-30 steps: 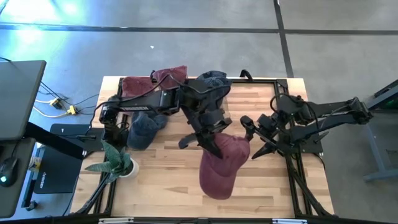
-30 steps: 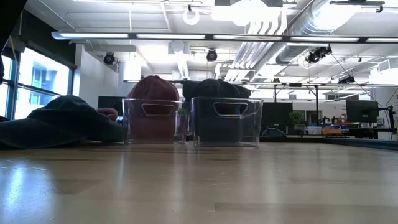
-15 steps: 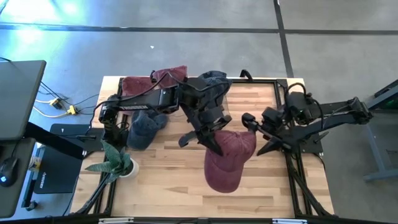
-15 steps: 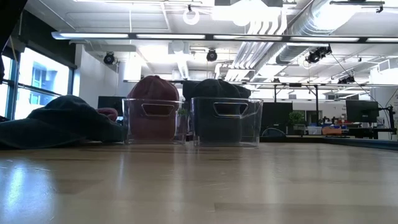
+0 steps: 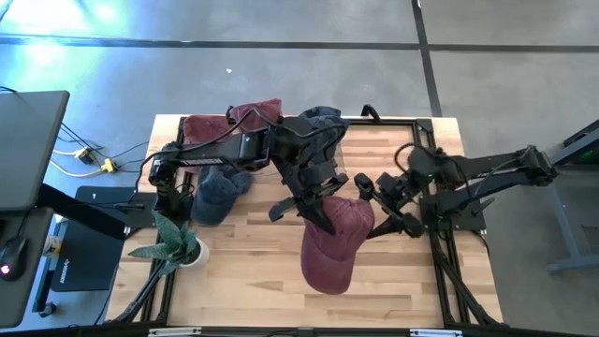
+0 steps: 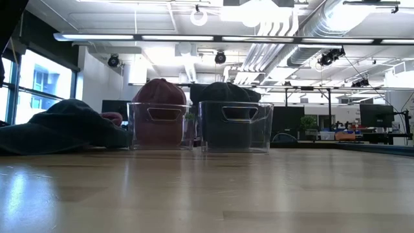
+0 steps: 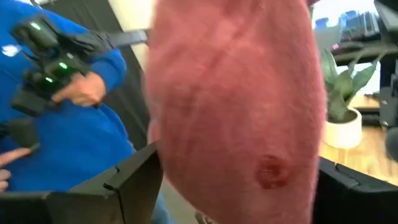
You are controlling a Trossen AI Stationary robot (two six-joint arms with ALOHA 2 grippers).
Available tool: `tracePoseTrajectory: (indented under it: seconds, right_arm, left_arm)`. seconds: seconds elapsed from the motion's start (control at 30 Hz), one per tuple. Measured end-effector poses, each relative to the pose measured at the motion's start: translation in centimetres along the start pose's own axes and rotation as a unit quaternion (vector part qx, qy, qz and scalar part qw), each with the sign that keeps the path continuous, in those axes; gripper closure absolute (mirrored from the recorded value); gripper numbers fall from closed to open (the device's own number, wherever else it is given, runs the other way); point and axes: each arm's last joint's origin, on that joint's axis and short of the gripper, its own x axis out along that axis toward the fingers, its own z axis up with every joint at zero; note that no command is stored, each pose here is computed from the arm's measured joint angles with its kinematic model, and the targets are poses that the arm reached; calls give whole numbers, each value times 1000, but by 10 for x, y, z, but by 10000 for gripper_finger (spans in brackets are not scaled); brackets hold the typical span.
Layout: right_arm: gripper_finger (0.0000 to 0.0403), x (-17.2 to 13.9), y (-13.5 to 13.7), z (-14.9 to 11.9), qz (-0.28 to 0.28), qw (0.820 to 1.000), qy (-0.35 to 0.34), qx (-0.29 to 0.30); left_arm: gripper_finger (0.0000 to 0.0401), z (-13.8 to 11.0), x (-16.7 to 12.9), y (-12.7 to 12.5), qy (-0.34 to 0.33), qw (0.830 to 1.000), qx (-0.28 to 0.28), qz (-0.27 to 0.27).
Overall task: Pick & Place hat
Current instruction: Put the bottom red cap into the left bin
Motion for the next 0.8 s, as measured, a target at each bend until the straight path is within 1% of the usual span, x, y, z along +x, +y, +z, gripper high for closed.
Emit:
tracePoseTrajectory:
  seconds: [0.07,0.17,0.23,0.3,0.43,0.6,0.7,0.8]
  right_arm:
    - [112,3,-2,-3,-1,1000,9,-7]
    - [113,8,-2,-5,16,999,16,-26]
    - [117,10,1,-6,26,999,19,-29]
    - [122,11,3,-6,34,999,19,-22]
    - [142,8,12,-2,79,997,16,11]
    - [186,-5,24,7,113,992,-6,60]
    - [222,-9,28,14,116,991,-37,50]
    - [280,-11,30,19,124,990,-58,39]
  left_arm:
    - [401,0,-1,1,1,1000,-2,2]
    - [401,-2,-3,3,9,1000,-15,8]
    - [401,-4,-6,6,14,999,-25,15]
    - [401,-4,-6,7,16,999,-28,17]
    - [401,-5,-6,7,17,1000,-19,18]
    - [401,-5,-6,7,17,1000,-16,17]
    - [401,-4,-6,7,15,1000,-13,17]
    - [401,-4,-6,7,15,1000,-15,17]
